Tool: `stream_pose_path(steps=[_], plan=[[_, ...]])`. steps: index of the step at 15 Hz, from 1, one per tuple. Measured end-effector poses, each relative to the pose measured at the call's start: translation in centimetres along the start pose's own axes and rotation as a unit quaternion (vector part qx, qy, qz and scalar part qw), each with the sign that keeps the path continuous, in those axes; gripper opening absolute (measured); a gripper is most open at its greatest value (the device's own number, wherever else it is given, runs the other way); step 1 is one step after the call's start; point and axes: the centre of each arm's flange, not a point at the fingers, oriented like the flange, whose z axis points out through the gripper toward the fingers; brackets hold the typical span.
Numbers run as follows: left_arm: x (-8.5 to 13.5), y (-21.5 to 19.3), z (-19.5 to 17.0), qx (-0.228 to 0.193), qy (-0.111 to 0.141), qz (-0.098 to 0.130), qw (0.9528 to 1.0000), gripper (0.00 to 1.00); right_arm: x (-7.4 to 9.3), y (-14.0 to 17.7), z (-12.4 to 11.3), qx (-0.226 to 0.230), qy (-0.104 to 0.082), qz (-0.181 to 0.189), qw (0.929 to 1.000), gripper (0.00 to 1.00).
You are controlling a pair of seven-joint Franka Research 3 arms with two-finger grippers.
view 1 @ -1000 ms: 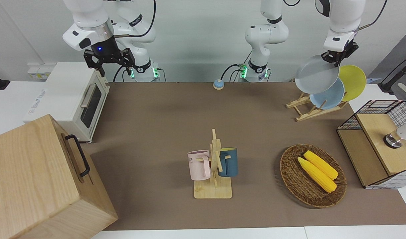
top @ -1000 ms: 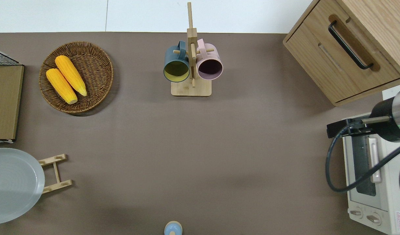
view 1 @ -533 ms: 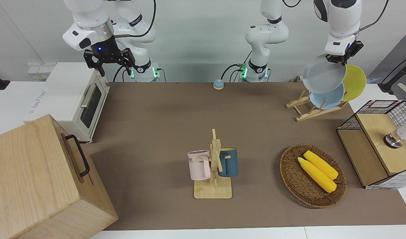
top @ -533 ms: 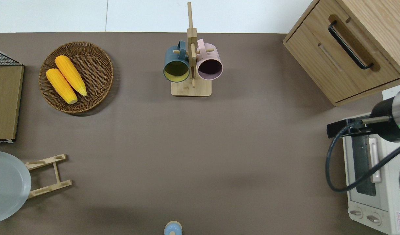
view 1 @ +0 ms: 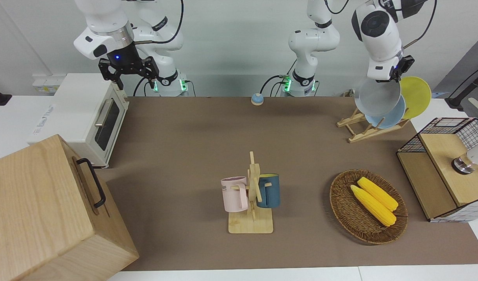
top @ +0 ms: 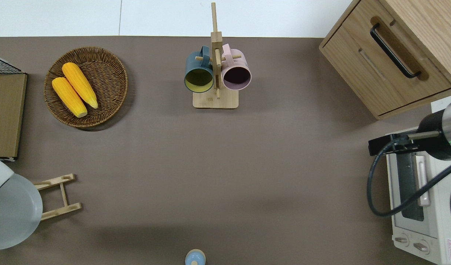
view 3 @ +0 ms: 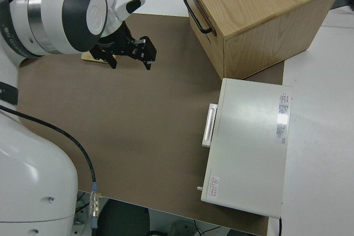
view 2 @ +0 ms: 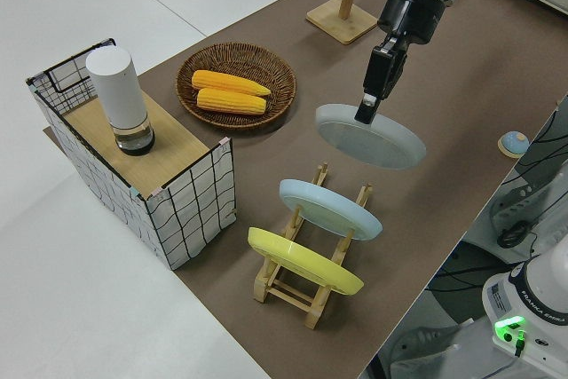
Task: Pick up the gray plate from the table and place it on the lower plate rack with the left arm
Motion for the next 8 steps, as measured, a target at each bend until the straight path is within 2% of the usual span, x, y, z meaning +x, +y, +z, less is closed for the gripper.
stream_pose_path(steps=[8], plan=[[-0.4,3.6,1.1,0.066,0.006,-0.030,0.9974,0.04,0.0,0.0,0.0,0.000,0.000,0.000,1.0000,0.99]])
